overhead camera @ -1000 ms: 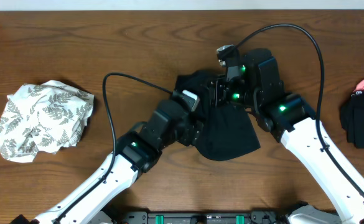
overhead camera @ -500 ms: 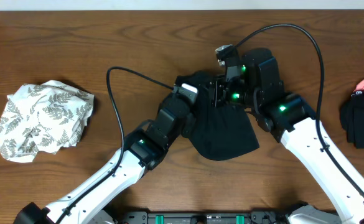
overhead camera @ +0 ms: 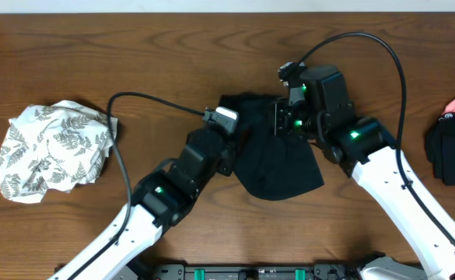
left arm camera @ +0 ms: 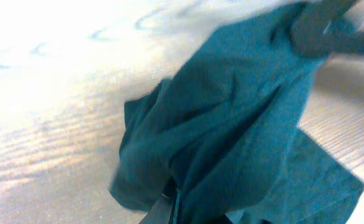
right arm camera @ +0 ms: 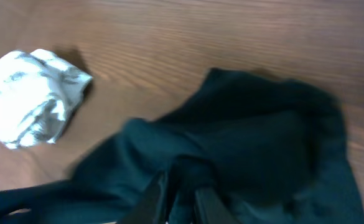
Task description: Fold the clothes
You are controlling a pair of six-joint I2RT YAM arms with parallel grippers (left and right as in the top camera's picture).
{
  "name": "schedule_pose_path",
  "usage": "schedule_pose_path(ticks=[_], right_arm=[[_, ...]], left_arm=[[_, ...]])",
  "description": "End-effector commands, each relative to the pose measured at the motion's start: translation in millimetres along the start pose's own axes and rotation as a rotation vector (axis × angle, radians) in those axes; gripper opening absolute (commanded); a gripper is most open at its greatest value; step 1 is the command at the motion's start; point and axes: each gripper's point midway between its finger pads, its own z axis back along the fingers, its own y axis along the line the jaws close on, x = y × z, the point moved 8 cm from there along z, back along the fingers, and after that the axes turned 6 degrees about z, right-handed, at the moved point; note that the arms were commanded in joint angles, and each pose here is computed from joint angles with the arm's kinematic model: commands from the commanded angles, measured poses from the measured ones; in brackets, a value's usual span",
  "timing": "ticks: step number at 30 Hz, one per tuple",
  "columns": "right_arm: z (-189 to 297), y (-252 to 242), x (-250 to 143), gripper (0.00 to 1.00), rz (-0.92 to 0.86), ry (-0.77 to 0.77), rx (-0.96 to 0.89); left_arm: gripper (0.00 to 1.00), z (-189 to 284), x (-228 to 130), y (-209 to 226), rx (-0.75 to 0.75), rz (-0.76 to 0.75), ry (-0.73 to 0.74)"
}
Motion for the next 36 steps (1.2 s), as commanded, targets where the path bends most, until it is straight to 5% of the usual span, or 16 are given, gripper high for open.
schedule_pose_path(ticks=[1, 2, 5, 7, 20, 36], right_arm=[[3, -13, 0, 0.25, 0.043, -0.005, -0.082], [3, -14, -1, 0.35, 0.053, 0.007, -0.086], [3, -16, -6, 0.87, 0.086, 0.038, -0.094], [4, -18, -10, 0.96, 0.101, 0.063, -0.100], [-7, -26, -33, 0.93, 0.225, 0.225, -0.105], [-17, -3, -64, 0.94, 0.487, 0.389, 0.197]], left_arm=[[0.06, 15, 19, -1, -0.002, 0.008, -0.073], [0.06, 17, 21, -1, 0.002, 0.010, -0.083], [0.06, 22, 31, 1, 0.027, 0.017, -0.101], [0.06, 27, 41, 2, 0.042, 0.025, -0.107], [0.06, 48, 90, 26, 0.139, 0.025, -0.223], [0.06, 61, 119, 48, 0.242, -0.015, -0.313]])
